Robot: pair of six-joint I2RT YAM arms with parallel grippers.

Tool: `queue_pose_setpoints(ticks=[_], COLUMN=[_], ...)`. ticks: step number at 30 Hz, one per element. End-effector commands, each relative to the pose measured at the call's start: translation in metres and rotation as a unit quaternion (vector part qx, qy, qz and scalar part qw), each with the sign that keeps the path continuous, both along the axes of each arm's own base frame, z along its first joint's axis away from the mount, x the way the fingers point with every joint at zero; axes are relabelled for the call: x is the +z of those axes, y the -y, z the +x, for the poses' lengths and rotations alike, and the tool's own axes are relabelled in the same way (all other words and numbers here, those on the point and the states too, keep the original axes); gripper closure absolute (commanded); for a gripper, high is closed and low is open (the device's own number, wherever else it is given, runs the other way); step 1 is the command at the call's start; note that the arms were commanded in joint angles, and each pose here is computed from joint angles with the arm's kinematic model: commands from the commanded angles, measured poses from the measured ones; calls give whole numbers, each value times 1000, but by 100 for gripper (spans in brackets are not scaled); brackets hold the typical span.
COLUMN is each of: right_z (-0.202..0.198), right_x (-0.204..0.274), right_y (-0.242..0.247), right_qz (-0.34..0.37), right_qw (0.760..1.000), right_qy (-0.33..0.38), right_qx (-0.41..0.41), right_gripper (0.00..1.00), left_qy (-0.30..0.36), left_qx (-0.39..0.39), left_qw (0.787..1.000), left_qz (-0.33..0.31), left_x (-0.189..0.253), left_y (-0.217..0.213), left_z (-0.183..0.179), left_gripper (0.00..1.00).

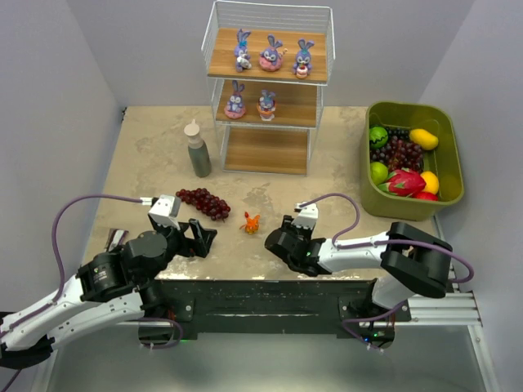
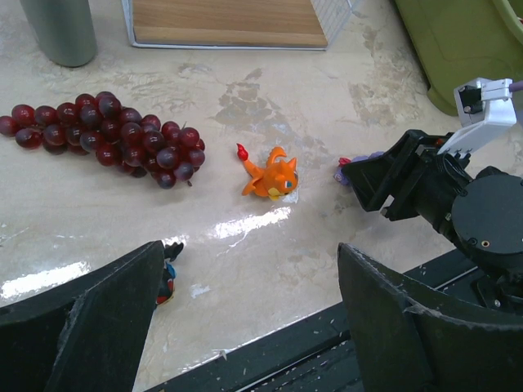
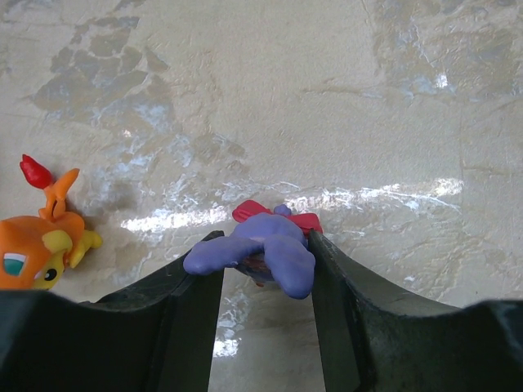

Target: Place and organize the plastic toys onto the shelf

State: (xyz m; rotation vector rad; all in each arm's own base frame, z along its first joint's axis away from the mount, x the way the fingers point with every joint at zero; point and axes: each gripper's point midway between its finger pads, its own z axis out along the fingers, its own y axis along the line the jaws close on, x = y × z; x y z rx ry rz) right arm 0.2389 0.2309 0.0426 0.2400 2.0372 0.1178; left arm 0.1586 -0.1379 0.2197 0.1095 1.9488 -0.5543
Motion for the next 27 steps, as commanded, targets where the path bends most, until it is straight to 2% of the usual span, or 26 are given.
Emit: queue_pose_setpoints(ticks=[1,5,14,18,27], right_z=[7,9,17,24,66], right_x=[8,14,41,74,178], right_y=[5,11,9,1,-11], right_qz=[4,-3,-16,-20,-11], right_qw=[999,998,996,995,993], right_qy=[24,34,63,87,111], right_qx=[-45,-59,-56,-40,42], right_gripper=[53,59,86,98,100], left_qy=[7,7,8,8,4], left_qx=[6,5,5,5,5], left_qw=[1000,1000,1000,1000,1000], left_qz=[-21,-21,-25,-24,-21], left_x=[7,7,7,6,4], left_y=[1,0,0,0,1], left_z=[2,1,1,1,1], left_gripper=[9,8,7,7,7])
